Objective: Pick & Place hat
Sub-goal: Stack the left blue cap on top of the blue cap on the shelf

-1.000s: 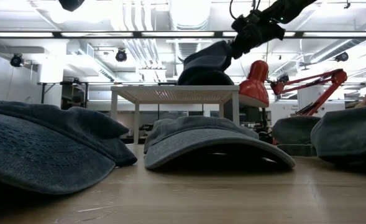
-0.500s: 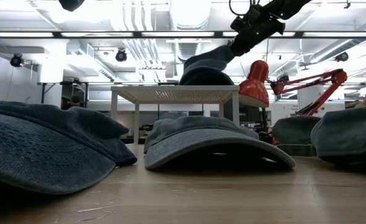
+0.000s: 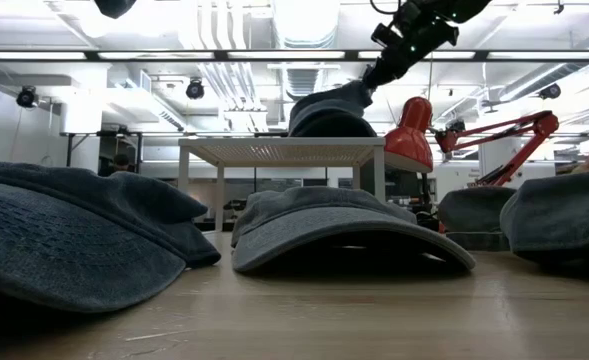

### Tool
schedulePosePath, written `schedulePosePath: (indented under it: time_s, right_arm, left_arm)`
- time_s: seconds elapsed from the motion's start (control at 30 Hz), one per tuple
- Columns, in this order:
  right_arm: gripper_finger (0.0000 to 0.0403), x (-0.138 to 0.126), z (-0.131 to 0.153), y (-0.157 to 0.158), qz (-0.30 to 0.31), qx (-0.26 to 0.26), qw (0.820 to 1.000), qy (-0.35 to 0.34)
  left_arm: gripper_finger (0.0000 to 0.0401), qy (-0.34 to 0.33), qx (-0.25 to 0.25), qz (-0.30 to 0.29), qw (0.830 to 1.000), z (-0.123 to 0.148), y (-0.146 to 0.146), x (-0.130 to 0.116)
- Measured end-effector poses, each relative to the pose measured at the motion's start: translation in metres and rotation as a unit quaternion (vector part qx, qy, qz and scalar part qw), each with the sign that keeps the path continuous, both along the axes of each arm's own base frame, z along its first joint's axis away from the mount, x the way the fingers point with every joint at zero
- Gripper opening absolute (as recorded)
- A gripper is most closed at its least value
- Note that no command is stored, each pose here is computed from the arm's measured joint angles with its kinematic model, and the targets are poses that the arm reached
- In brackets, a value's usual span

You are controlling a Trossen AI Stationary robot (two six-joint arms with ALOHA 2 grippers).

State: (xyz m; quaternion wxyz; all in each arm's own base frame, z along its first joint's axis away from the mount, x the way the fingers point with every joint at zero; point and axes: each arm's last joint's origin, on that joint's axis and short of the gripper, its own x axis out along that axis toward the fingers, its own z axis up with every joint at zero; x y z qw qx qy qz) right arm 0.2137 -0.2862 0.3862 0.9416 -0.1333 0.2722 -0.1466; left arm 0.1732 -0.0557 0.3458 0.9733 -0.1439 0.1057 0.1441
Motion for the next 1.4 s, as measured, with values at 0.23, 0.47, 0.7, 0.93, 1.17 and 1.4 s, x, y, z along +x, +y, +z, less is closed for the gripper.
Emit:
schedulePosePath:
  time_s: [0.23,0.47,0.7,0.93,1.17,1.4]
  right_arm:
    - [0.0190,-0.002,0.003,0.000,-0.025,-0.015,0.999,0.020]
    - [0.0189,-0.002,0.012,0.011,0.003,-0.008,1.000,-0.004]
    - [0.0189,0.024,0.007,0.032,0.080,0.032,0.996,-0.016]
    - [0.0182,0.050,-0.007,0.040,0.120,0.033,0.992,0.001]
    - [0.0169,0.062,-0.020,0.042,0.121,0.061,0.990,0.023]
    - [0.0161,0.069,-0.034,0.044,0.129,0.091,0.986,0.051]
  left_arm:
    - [0.0097,0.000,0.000,0.000,1.000,0.000,0.000,0.000]
    - [0.0097,0.000,0.000,0.000,1.000,0.000,0.000,0.000]
    - [0.0097,0.001,0.003,0.000,1.000,0.000,0.000,0.000]
    - [0.0097,0.000,0.002,0.000,1.000,0.000,0.000,0.000]
    - [0.0097,0.004,0.004,0.000,1.000,-0.002,-0.001,0.003]
    - [0.0097,0.008,0.002,0.001,1.000,-0.004,-0.003,0.006]
